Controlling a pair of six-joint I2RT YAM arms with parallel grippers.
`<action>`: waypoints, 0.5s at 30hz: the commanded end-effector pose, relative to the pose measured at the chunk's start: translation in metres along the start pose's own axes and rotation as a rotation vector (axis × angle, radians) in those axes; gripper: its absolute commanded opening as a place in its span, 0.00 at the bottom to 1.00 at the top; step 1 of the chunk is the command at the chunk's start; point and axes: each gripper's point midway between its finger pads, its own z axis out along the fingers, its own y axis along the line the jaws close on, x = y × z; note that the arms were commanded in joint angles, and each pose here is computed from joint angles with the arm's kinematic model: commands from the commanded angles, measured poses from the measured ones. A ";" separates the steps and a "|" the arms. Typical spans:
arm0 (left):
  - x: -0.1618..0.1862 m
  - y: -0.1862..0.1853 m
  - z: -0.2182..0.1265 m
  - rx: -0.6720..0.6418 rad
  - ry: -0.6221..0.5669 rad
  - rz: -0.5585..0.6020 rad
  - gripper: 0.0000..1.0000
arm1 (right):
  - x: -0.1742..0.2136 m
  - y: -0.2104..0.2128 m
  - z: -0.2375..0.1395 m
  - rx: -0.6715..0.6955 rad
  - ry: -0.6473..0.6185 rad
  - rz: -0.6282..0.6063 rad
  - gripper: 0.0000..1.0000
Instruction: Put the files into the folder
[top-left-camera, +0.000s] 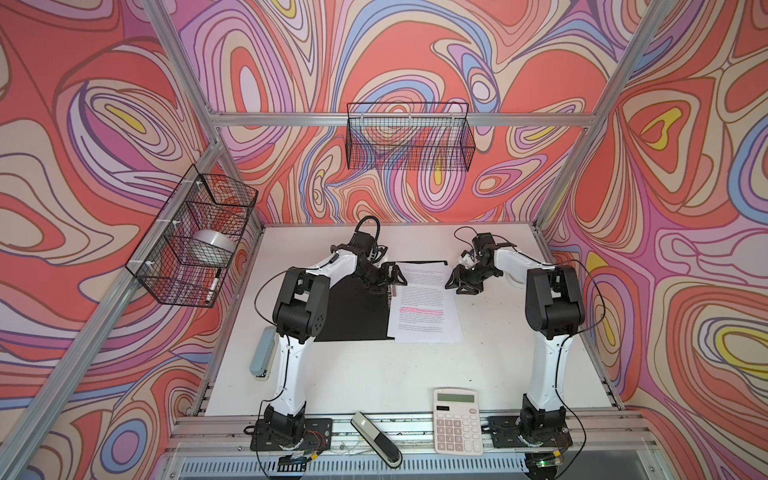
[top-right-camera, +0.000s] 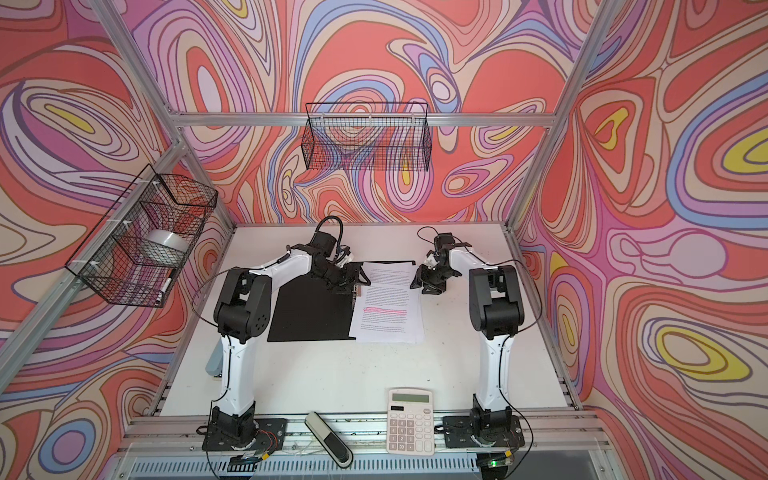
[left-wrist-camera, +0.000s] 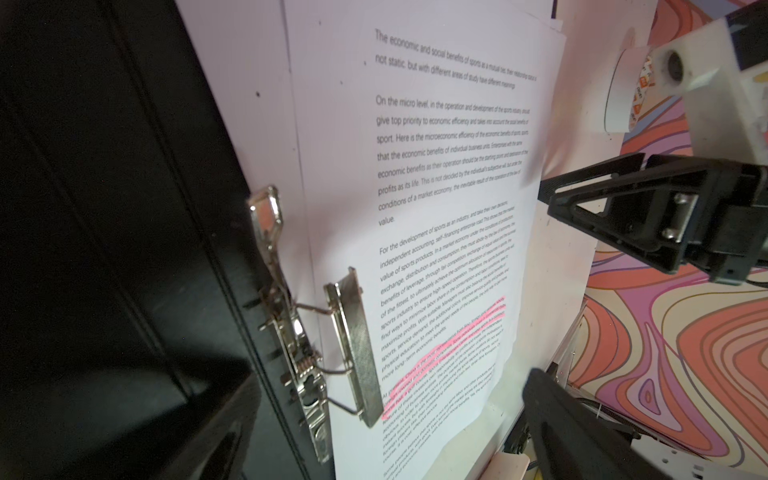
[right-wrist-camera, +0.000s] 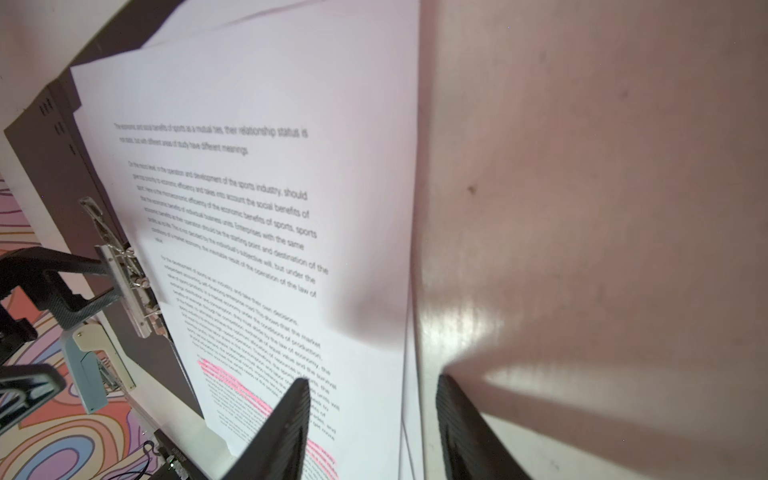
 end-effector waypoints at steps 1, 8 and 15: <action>0.021 0.011 -0.007 -0.080 0.038 -0.051 1.00 | -0.011 -0.005 -0.005 0.059 -0.042 -0.009 0.54; 0.057 0.001 -0.021 -0.088 0.093 -0.081 1.00 | -0.018 -0.012 -0.009 0.099 -0.082 0.025 0.56; 0.094 -0.013 -0.008 -0.074 0.139 -0.048 1.00 | -0.009 -0.010 -0.021 0.058 -0.098 0.082 0.56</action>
